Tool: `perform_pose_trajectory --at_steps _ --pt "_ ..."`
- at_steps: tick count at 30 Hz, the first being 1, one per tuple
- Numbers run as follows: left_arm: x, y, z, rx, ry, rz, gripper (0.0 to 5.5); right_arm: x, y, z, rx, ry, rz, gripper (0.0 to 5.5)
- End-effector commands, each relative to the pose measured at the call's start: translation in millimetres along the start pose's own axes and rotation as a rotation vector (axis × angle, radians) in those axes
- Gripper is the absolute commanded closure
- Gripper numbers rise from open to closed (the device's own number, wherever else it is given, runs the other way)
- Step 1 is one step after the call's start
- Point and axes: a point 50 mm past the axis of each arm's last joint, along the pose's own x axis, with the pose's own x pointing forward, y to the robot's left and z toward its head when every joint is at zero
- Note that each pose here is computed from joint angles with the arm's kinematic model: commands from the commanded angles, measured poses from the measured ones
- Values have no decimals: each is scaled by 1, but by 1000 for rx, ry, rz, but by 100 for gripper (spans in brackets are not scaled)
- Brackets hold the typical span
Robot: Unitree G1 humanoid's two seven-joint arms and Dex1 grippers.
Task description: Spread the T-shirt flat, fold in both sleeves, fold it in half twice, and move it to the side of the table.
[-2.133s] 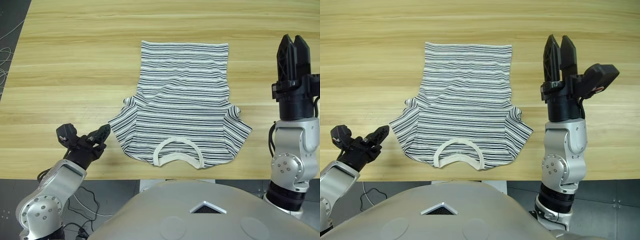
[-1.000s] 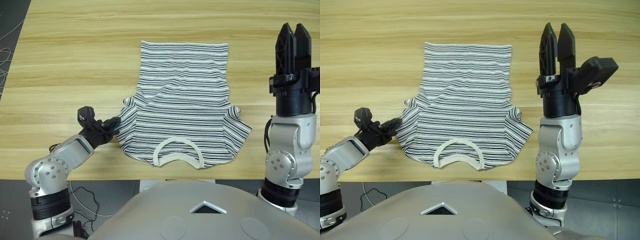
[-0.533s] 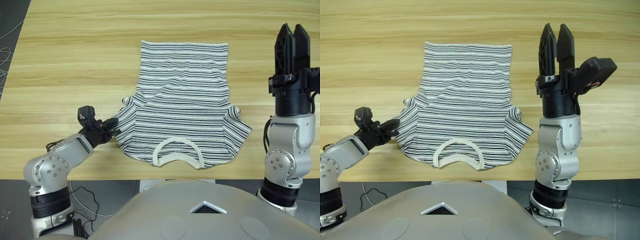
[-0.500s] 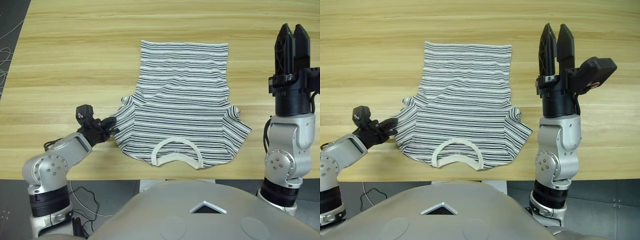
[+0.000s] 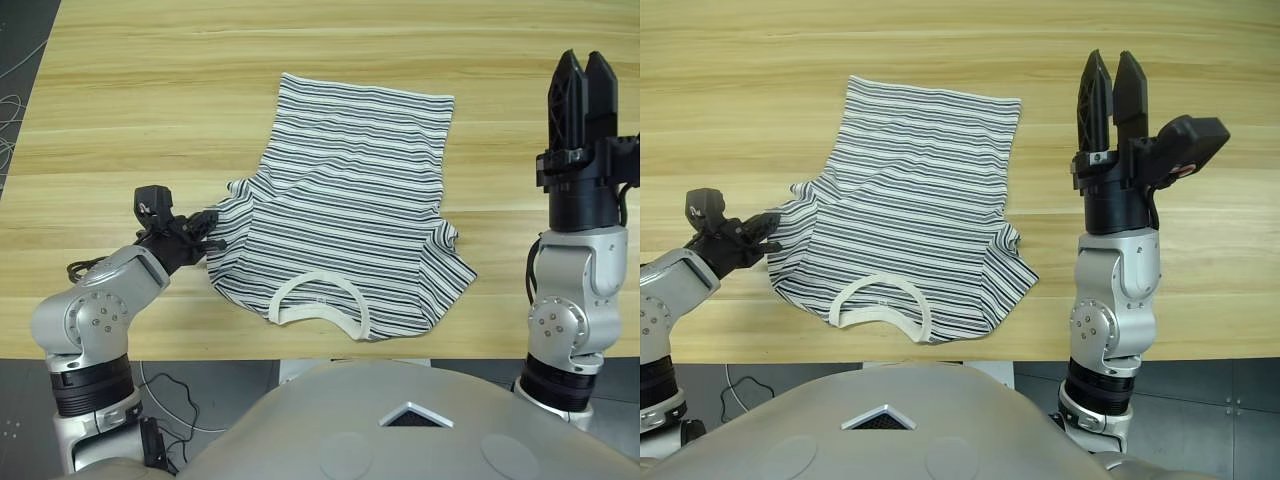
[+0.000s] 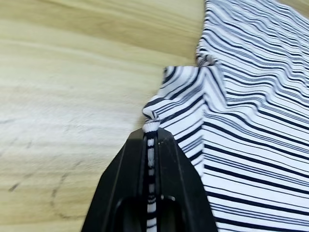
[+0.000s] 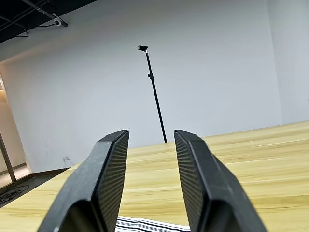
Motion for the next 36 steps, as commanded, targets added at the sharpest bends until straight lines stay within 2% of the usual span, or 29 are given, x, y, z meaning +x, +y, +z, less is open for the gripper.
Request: perform_pose_trajectory --at_steps 1,9,20,29,36 --pt "-5 -15 5 96 4 -70 539 1 0 0 -3 -7 1 376" --pt "-11 -34 -3 186 55 -185 539 0 1 -2 -2 3 1 376" --pt "-8 -36 -30 288 185 -247 539 1 2 -4 2 9 5 376" --pt "-4 -34 -30 293 153 -218 539 0 3 -5 -1 13 9 376" --pt "-9 -44 -28 200 137 -313 431 -2 2 -7 -8 23 7 376"
